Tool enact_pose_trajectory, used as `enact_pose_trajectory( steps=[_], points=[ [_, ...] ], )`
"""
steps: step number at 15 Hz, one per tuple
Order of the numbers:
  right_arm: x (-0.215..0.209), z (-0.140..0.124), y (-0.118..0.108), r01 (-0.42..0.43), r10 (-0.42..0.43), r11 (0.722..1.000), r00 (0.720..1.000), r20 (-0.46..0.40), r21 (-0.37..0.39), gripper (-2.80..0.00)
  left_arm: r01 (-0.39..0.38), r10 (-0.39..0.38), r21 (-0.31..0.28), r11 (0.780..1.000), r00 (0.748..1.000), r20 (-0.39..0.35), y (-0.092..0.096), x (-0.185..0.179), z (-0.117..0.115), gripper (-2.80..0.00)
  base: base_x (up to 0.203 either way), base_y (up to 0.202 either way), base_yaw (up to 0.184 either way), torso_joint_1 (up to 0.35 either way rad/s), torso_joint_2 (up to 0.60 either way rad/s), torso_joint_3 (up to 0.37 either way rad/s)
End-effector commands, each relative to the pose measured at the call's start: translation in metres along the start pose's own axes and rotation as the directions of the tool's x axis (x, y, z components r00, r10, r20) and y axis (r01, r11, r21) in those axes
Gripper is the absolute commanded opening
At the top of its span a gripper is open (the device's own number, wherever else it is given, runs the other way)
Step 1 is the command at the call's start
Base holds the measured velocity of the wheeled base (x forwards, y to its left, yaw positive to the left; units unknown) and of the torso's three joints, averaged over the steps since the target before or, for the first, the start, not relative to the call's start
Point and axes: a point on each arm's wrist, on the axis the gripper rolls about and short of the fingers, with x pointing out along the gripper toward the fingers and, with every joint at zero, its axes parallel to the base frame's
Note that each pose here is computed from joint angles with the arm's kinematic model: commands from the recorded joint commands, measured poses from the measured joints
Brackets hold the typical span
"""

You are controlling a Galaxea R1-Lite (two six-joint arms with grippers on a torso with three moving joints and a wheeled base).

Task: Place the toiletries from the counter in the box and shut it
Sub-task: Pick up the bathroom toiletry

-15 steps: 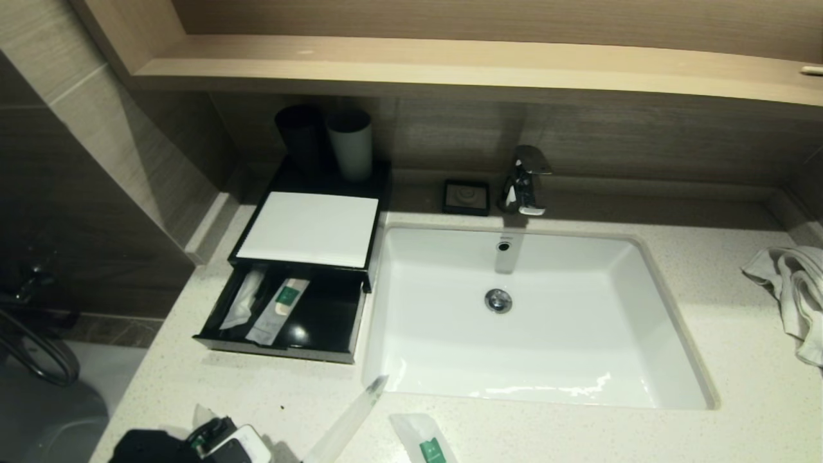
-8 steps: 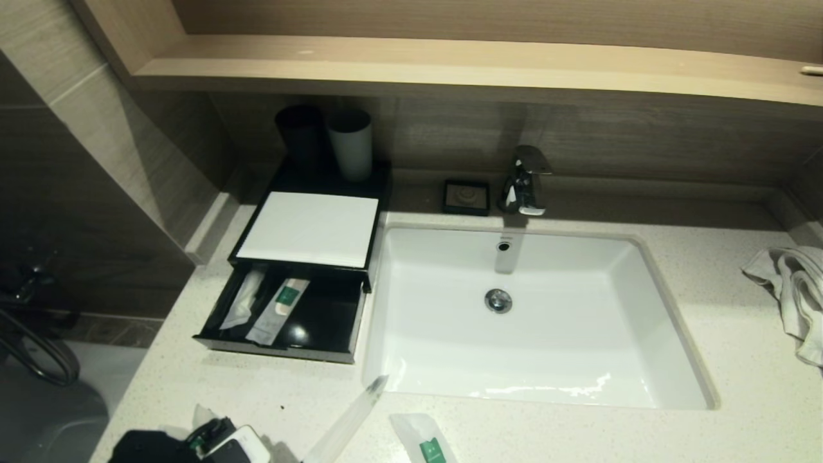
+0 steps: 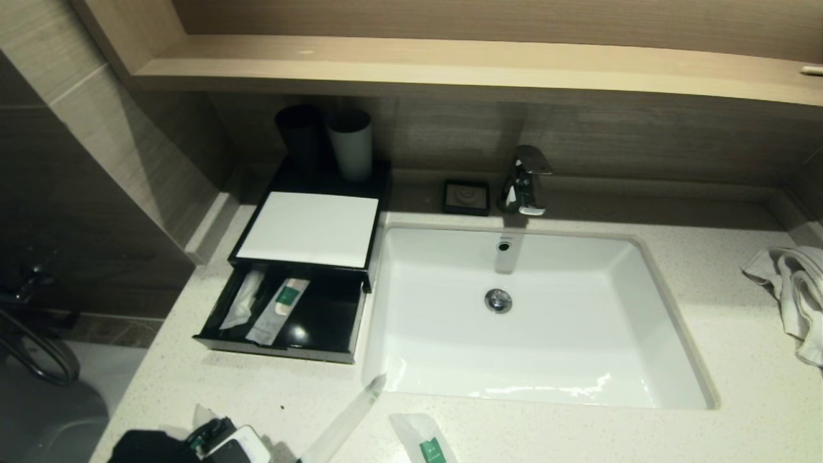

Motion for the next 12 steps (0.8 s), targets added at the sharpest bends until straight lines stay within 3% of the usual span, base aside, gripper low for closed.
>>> enact_pose_trajectory(
  steps=[1,12],
  points=[
    [0.0,0.0,0.0,-0.001,0.001,1.0,1.0,0.0,0.0,-2.8,-0.001,0.001,0.001,1.0,1.0,0.001,-0.0001,0.0,-0.0003,-2.8,0.0,0.0,0.0,0.0,0.0,0.0],
    [0.0,0.0,0.0,0.001,-0.001,1.0,1.0,0.0,0.0,-2.8,-0.003,0.003,0.0,1.0,1.0,-0.008,0.0,-0.0018,-0.006,-2.8,0.0,0.0,0.0,0.0,0.0,0.0]
  ],
)
